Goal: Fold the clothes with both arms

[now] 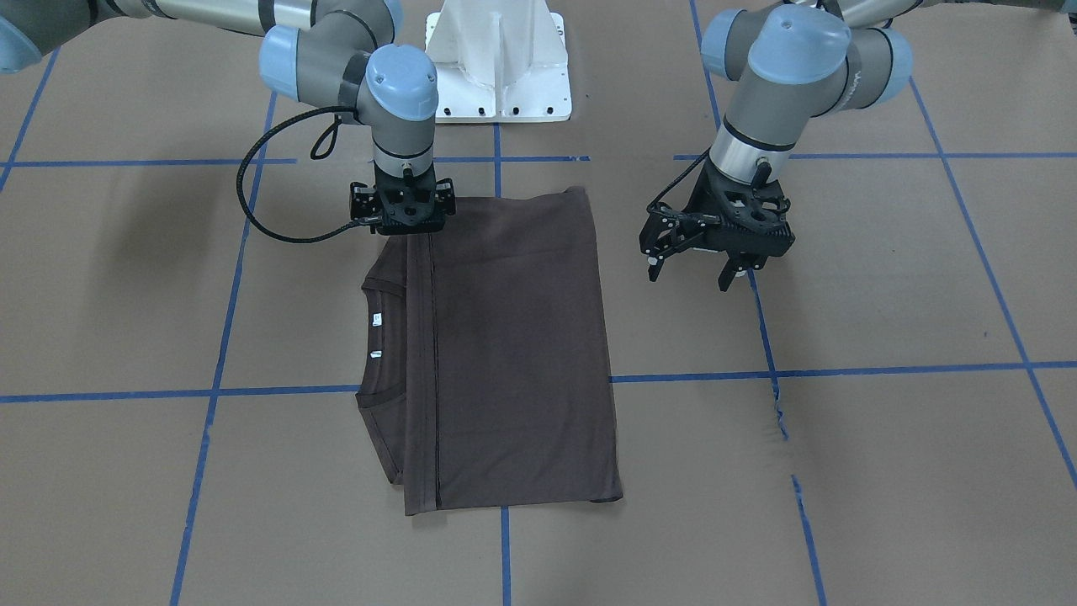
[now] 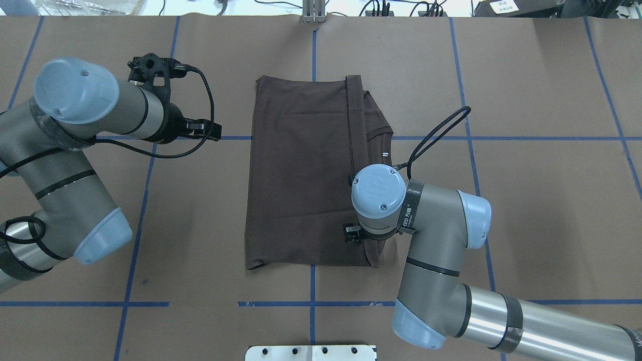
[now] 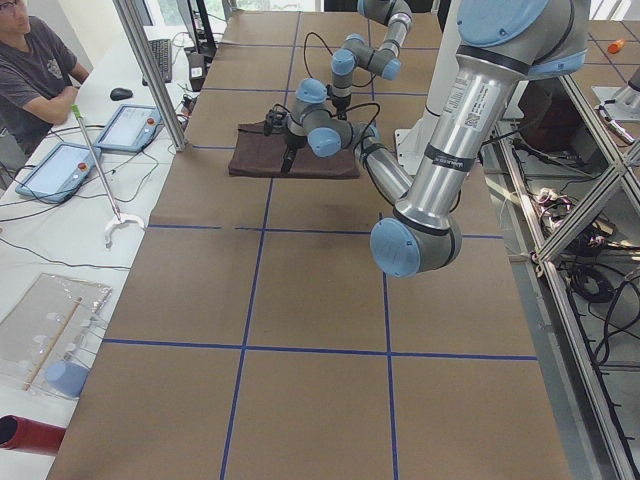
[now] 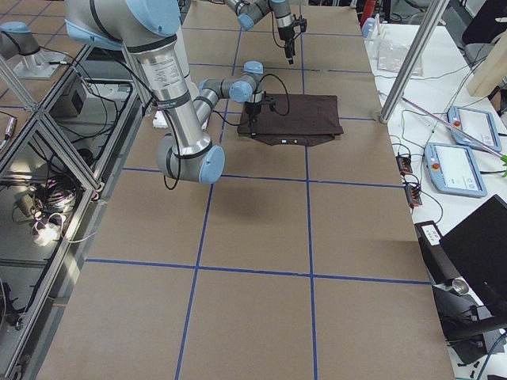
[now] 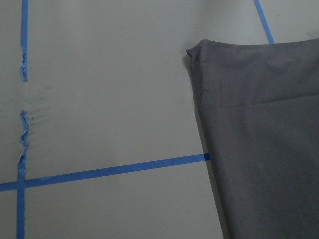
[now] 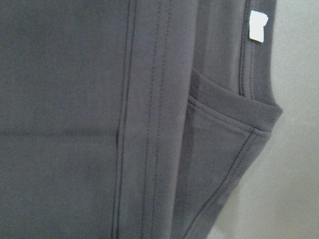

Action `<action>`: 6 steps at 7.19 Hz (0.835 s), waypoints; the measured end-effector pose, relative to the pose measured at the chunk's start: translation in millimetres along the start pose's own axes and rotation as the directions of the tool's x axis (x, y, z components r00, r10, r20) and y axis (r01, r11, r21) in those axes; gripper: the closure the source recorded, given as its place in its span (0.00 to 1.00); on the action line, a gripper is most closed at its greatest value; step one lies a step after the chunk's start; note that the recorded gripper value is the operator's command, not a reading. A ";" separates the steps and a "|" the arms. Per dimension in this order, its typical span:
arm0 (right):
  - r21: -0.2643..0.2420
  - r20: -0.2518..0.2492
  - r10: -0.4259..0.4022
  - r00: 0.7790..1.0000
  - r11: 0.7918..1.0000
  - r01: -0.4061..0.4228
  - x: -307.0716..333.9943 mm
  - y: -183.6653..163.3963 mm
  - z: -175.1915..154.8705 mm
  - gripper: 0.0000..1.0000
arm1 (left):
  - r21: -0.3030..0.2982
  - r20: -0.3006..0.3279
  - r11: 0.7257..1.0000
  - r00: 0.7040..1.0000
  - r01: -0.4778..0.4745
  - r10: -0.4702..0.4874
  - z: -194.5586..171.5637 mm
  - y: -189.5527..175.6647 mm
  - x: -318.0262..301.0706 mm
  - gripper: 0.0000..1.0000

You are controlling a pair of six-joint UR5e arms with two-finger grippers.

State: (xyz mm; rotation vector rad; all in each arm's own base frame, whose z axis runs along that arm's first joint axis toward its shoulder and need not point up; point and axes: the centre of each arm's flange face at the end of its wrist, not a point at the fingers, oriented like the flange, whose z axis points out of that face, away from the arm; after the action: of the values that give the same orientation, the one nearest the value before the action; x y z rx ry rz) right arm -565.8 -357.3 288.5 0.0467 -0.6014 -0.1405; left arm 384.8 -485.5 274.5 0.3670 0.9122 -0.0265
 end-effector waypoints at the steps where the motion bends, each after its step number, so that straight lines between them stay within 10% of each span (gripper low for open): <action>1: -0.001 0.000 0.000 1.000 1.000 0.000 -1.0 -0.1 0.2 0.00 | 0.000 0.001 1.000 1.000 0.001 -0.001 0.5 -0.1 0.0 0.00; 6: -0.007 -0.007 0.001 1.000 1.000 -0.001 1.5 0.8 4.1 0.00 | -0.004 -0.002 1.000 1.000 0.013 -0.013 3.2 0.4 4.0 0.00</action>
State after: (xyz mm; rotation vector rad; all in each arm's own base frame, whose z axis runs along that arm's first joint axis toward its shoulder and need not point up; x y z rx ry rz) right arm -566.7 -356.8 292.8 0.0403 -0.5935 -0.1411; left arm 389.7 -485.7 273.3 0.3579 0.9166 -0.0360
